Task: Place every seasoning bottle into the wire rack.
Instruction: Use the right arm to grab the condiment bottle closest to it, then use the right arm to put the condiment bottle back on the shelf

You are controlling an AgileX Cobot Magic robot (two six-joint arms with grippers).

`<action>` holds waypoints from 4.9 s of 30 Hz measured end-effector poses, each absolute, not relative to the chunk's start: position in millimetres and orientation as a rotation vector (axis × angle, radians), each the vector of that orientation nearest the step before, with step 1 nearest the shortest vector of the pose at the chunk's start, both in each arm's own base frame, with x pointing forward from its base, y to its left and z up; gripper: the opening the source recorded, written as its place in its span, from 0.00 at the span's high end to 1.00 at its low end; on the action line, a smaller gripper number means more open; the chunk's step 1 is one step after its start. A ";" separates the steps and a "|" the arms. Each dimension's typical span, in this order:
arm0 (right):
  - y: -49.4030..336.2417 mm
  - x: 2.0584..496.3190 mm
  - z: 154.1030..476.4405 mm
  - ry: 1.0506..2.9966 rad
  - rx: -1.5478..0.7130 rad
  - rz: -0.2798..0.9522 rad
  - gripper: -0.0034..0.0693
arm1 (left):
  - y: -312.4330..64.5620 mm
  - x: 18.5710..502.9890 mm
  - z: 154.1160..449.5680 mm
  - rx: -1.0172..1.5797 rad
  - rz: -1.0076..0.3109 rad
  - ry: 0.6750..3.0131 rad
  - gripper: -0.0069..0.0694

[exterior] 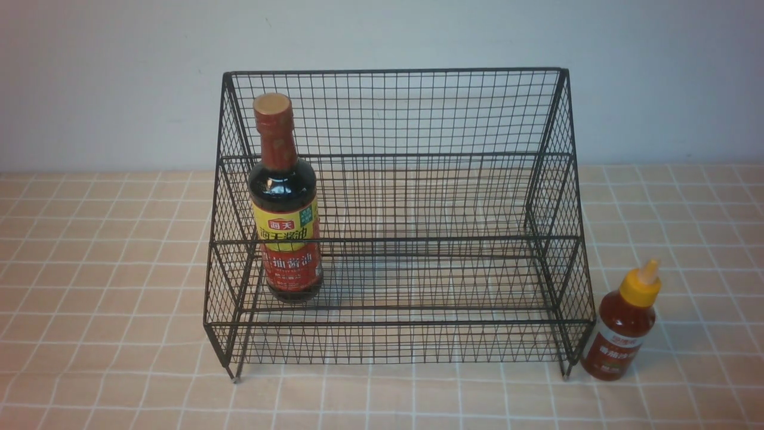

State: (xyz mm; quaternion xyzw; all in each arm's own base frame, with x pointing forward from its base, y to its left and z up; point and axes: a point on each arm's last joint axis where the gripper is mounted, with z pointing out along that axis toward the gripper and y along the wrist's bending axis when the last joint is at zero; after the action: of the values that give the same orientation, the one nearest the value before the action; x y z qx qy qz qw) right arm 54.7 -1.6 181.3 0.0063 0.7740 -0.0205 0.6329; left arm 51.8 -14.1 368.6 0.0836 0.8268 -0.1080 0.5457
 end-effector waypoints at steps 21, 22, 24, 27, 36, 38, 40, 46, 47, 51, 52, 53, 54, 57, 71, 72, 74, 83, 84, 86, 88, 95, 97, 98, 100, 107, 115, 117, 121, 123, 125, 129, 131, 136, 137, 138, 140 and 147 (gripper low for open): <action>-1.6 54.7 181.2 1.771 0.014 -0.047 0.97 | -6.6 51.1 176.1 0.146 -0.041 1.875 0.92; -1.6 54.7 181.2 1.771 0.014 -0.047 0.97 | -6.6 51.2 172.0 0.147 -0.040 1.887 0.92; -1.6 54.7 181.2 1.771 0.014 -0.047 0.97 | -6.5 51.8 171.4 0.143 -0.040 1.877 0.92; -1.6 54.7 181.2 1.772 0.014 -0.047 0.97 | -6.4 51.8 171.2 0.141 -0.040 1.876 0.92; -1.6 54.7 181.2 1.772 0.014 -0.047 0.97 | -6.5 51.8 171.2 0.140 -0.041 1.876 0.92; -1.6 54.7 181.2 1.772 0.014 -0.047 0.97 | -6.5 51.8 171.2 0.140 -0.041 1.876 0.92; -1.6 54.7 181.2 1.772 0.014 -0.047 0.97 | -6.5 51.8 171.2 0.140 -0.041 1.876 0.92; -1.6 54.7 181.2 1.772 0.014 -0.047 0.97 | -6.5 51.8 171.2 0.140 -0.041 1.876 0.92; -1.6 54.7 181.2 1.772 0.014 -0.047 0.97 | -6.5 51.8 171.2 0.140 -0.041 1.876 0.92; -1.6 54.7 181.2 1.772 0.014 -0.047 0.97 | -6.5 51.8 171.2 0.140 -0.041 1.876 0.92; -1.6 54.7 181.2 1.772 0.014 -0.047 0.97 | -6.5 51.8 171.2 0.140 -0.041 1.876 0.92; -1.6 54.7 181.2 1.772 0.014 -0.047 0.97 | -6.5 51.8 171.2 0.140 -0.041 1.876 0.92; -1.6 54.7 181.2 1.772 0.013 -0.048 0.97 | -6.5 51.8 171.2 0.140 -0.041 1.876 0.92; -1.9 55.0 182.6 1.756 0.009 -0.057 0.97 | -6.5 51.8 171.2 0.140 -0.041 1.876 0.92; -6.3 53.8 219.7 1.319 0.192 0.084 0.97 | -6.5 51.8 171.2 0.140 -0.041 1.876 0.92; -6.4 53.8 219.9 1.317 0.192 0.084 0.97 | -6.5 51.8 171.2 0.140 -0.041 1.876 0.92; -6.4 53.8 219.9 1.316 0.194 0.087 0.97 | -6.5 51.8 171.2 0.140 -0.041 1.876 0.92; -7.1 50.6 232.7 1.211 0.328 0.273 0.94 | -6.5 51.8 171.2 0.140 -0.041 1.876 0.92; -6.5 49.5 237.9 1.202 0.312 0.268 0.93 | -6.5 51.8 171.2 0.140 -0.041 1.876 0.92; -4.7 49.8 257.0 1.205 0.258 0.229 0.87 | -6.5 51.8 171.2 0.140 -0.041 1.876 0.92; -3.9 55.2 268.9 1.245 0.223 0.191 0.82 | -6.5 51.8 171.2 0.140 -0.041 1.876 0.92; -5.2 94.2 284.5 1.452 0.216 0.150 0.61 | -6.5 51.8 171.2 0.140 -0.041 1.876 0.92; -5.9 110.1 287.7 1.509 0.211 0.138 0.54 | -6.5 51.8 171.2 0.140 -0.041 1.876 0.92; -5.9 119.7 288.1 1.540 0.200 0.130 0.51 | -6.5 51.8 171.2 0.140 -0.041 1.876 0.92; -4.4 130.8 289.8 1.564 0.176 0.130 0.47 | -6.5 51.8 171.2 0.140 -0.041 1.876 0.92; 22.1 160.5 275.7 1.670 0.001 0.235 0.43 | -6.5 51.8 171.2 0.140 -0.041 1.876 0.92; 44.1 189.8 248.0 1.763 -0.100 0.303 0.43 | -6.5 51.8 171.2 0.140 -0.041 1.876 0.92; 46.6 198.0 239.5 1.786 -0.108 0.305 0.43 | -6.5 51.8 171.2 0.140 -0.041 1.876 0.92; 49.7 210.0 223.7 1.833 -0.130 0.295 0.43 | -6.5 51.8 171.2 0.140 -0.041 1.876 0.92; 50.4 214.7 214.1 1.871 -0.144 0.278 0.43 | -6.5 51.8 171.2 0.140 -0.041 1.876 0.92; 50.6 218.1 205.8 1.907 -0.143 0.269 0.43 | -6.5 51.8 171.2 0.140 -0.041 1.876 0.92; 51.1 222.4 193.5 1.960 -0.145 0.259 0.44 | -6.5 51.8 171.2 0.140 -0.041 1.876 0.92; 51.4 224.1 188.1 1.983 -0.145 0.258 0.51 | -6.5 51.8 171.2 0.140 -0.041 1.876 0.92; 51.5 224.2 188.9 1.979 -0.189 0.230 0.57 | -6.5 51.8 171.2 0.140 -0.041 1.876 0.92; 51.0 222.6 190.7 1.982 -0.200 0.219 0.57 | -6.5 51.8 171.2 0.140 -0.041 1.876 0.92; 50.7 221.7 191.9 1.983 -0.204 0.215 0.57 | -6.5 51.8 171.2 0.140 -0.041 1.876 0.92; 48.4 213.7 205.2 1.957 -0.222 0.192 0.57 | -6.5 51.8 171.2 0.140 -0.041 1.876 0.92; 40.8 189.3 271.3 1.801 -0.214 0.154 0.57 | -6.5 51.8 171.2 0.140 -0.041 1.876 0.92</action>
State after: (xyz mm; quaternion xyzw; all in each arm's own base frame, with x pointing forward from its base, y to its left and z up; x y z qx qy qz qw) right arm 189.3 40.8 271.3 -0.0929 0.7813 0.0668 0.6136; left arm 51.8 -6.5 171.2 0.0601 0.8057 -0.0177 0.5890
